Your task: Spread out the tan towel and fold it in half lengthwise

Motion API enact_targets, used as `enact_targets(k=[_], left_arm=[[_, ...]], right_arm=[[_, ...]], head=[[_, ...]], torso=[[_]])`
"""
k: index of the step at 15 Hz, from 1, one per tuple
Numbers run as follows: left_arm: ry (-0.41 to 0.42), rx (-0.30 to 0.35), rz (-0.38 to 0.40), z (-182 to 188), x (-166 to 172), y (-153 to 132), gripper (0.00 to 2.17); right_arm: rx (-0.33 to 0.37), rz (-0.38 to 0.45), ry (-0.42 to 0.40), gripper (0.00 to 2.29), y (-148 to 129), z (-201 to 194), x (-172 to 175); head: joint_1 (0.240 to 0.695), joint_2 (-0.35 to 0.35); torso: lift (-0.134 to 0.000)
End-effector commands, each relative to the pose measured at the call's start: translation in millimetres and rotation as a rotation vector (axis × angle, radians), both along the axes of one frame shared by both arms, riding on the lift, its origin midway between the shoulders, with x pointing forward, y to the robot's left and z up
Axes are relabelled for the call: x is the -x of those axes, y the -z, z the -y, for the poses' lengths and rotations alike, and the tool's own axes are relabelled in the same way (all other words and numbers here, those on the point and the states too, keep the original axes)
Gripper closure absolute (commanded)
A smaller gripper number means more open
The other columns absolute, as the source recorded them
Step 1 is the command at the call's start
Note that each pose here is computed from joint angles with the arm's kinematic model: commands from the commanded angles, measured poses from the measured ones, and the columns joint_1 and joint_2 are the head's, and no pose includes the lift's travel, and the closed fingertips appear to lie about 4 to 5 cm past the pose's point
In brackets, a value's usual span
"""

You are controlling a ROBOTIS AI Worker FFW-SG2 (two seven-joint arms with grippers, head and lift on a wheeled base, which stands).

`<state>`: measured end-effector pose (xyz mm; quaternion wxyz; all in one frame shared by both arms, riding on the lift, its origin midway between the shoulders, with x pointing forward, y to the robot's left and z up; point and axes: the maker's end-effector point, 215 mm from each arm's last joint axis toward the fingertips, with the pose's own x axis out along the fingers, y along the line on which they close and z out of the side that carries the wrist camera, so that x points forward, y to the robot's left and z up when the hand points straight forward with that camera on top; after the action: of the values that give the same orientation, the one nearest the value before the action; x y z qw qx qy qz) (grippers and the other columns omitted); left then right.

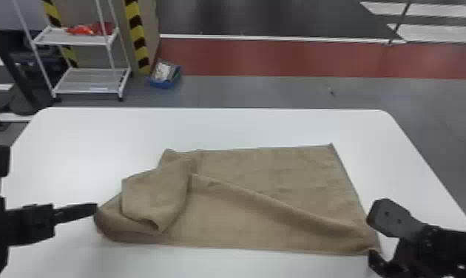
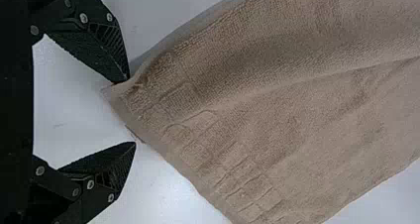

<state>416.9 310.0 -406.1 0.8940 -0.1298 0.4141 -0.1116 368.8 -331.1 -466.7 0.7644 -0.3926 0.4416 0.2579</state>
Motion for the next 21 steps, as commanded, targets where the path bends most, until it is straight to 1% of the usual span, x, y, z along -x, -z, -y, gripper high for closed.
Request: enact_targets(k=[1, 2, 5, 7, 9, 12, 13, 15, 16, 17, 18, 19, 20, 21], left_arm=[[0.001, 0.004, -0.003, 2, 1, 1, 2.15], [0.000, 0.005, -0.004, 2, 1, 2, 2.15], [-0.017, -0.007, 0.000, -5, -1, 1, 2.15], [-0.040, -0.018, 0.014, -17, -6, -2, 2.15], [-0.087, -0.002, 0.029, -39, -15, -9, 2.15], [-0.176, 0.024, 0.029, -79, -17, -10, 2.15], [-0.198, 0.035, 0.018, -88, -14, -7, 2.15], [-0.196, 0.056, 0.003, -87, -10, -3, 2.15], [-0.175, 0.090, -0.017, -75, -5, 0, 2.15], [-0.137, 0.123, -0.022, -59, -4, -2, 2.06], [-0.077, 0.155, -0.008, -38, -7, -9, 1.47], [-0.009, 0.190, 0.006, -12, -8, -16, 0.73], [0.053, 0.208, 0.016, 11, -8, -20, 0.31], [0.102, 0.197, 0.039, 28, -11, -23, 0.20]], right_arm=[[0.004, -0.005, -0.012, 0.59, 0, -4, 0], [-0.002, -0.011, -0.019, 0.76, -1, -6, 0], [-0.017, -0.002, -0.025, 1.71, -4, -6, 0], [-0.037, 0.042, -0.008, 2.05, -18, -5, -9], [-0.015, 0.108, 0.040, 2.06, -38, 13, -22], [-0.004, 0.156, 0.117, 2.06, -63, 45, -21], [-0.015, 0.165, 0.151, 2.06, -67, 57, -18], [-0.020, 0.158, 0.168, 2.06, -67, 66, -9], [-0.017, 0.160, 0.170, 2.06, -69, 67, -8], [-0.016, 0.158, 0.170, 2.06, -68, 67, -7], [-0.018, 0.156, 0.171, 2.06, -67, 67, -6], [-0.014, 0.151, 0.164, 2.06, -65, 64, -5], [-0.013, 0.146, 0.160, 2.06, -64, 62, -5], [-0.013, 0.143, 0.159, 2.06, -63, 61, -5]], head=[[0.695, -0.034], [0.695, -0.030], [0.695, -0.023], [0.695, -0.017], [0.695, -0.005], [0.695, 0.005], [0.695, 0.009], [0.695, 0.012], [0.695, 0.009], [0.695, 0.003], [0.695, -0.008], [0.695, -0.025], [0.695, -0.069], [0.695, -0.095]], torso=[[-0.125], [-0.125], [-0.125], [-0.125], [-0.125], [-0.125], [-0.125], [-0.125], [-0.125], [-0.125], [-0.125], [-0.125], [-0.125], [-0.125]])
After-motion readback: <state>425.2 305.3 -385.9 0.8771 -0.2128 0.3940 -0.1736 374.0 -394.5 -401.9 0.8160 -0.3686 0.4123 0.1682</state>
